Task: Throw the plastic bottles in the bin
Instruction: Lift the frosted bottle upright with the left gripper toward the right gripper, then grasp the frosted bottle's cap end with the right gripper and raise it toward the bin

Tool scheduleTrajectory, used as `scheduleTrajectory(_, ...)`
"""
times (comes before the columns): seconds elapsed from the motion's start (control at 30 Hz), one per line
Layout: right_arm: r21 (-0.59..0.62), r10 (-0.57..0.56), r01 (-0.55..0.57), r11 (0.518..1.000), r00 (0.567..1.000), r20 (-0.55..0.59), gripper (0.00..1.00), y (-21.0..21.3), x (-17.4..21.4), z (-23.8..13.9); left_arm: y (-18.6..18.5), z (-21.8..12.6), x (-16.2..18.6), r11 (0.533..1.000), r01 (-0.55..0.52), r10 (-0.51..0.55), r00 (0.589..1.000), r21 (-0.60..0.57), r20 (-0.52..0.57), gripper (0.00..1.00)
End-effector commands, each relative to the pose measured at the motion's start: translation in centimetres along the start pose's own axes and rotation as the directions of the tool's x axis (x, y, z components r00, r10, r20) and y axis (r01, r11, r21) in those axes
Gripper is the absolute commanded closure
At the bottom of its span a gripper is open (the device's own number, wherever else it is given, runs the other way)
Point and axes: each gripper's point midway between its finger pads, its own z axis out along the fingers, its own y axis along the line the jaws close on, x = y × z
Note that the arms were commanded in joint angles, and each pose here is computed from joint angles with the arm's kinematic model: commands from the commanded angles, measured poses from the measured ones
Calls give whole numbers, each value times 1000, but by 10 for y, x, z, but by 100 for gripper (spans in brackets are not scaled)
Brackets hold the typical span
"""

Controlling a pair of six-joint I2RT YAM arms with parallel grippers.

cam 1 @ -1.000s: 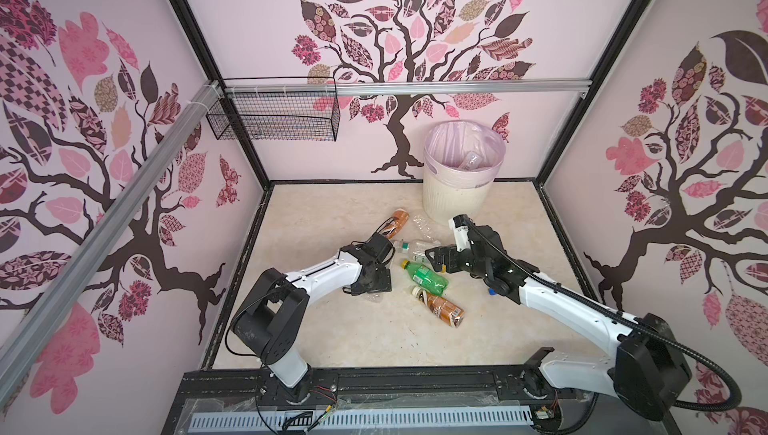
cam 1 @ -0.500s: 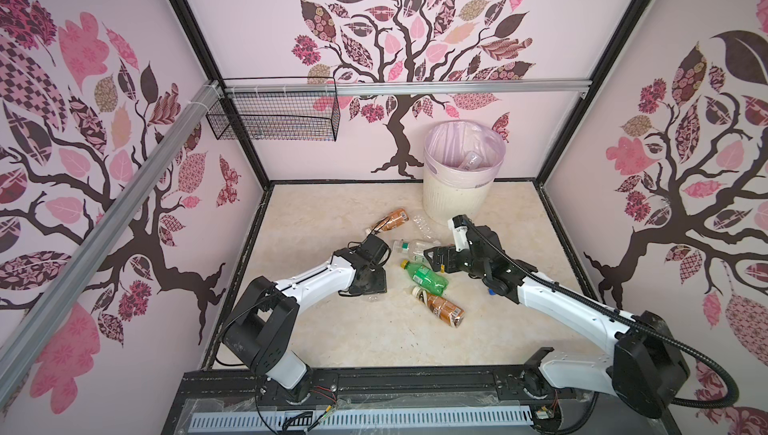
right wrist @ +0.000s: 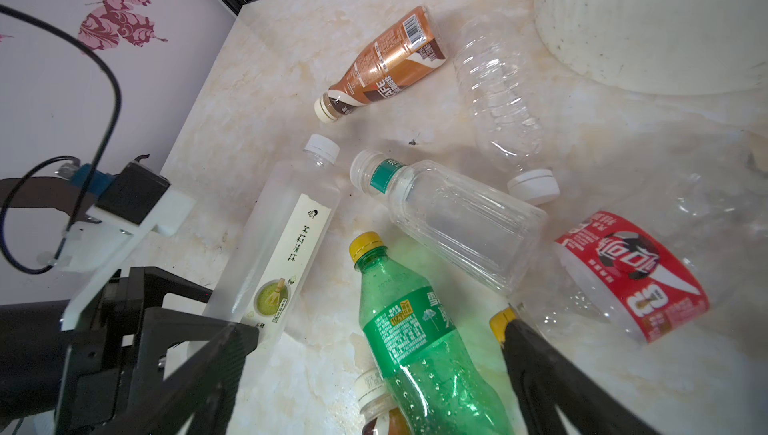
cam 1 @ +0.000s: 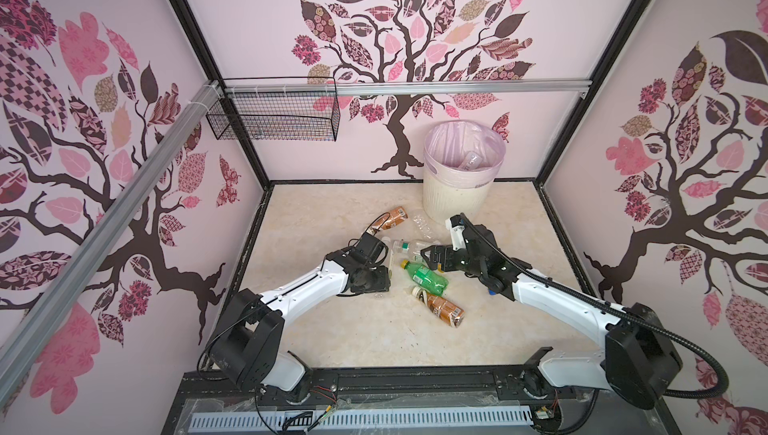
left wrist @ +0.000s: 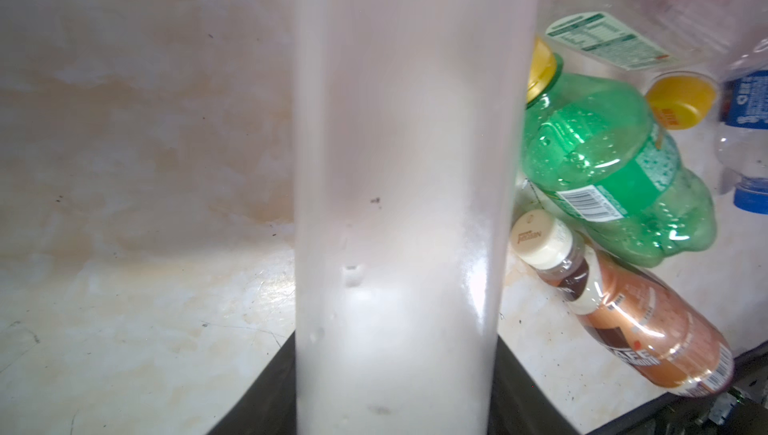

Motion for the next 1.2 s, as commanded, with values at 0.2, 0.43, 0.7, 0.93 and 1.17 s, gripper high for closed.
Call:
scheduleTrajectory(0.2,-112,66,-59,992,996,60,0,48,-63,3,-39,-55,-46,981,-131,94,967,143,238,44)
scheduleTrajectory(0.43,-252,135,-98,963,982,132,1,85,-121,-8,-68,-107,-92,956,-261,185,891,133,415,44)
scheduleTrajectory(0.7,-263,125,-78,962,978,166,2,96,-147,-1,-95,-142,-124,920,-374,264,808,114,526,44)
scheduleTrajectory(0.93,-279,133,-83,957,977,166,8,98,-148,6,-99,-136,-118,904,-394,250,801,165,544,44)
scheduleTrajectory(1.17,-305,157,-109,946,978,138,17,103,-150,23,-98,-130,-111,896,-401,238,797,191,554,44)
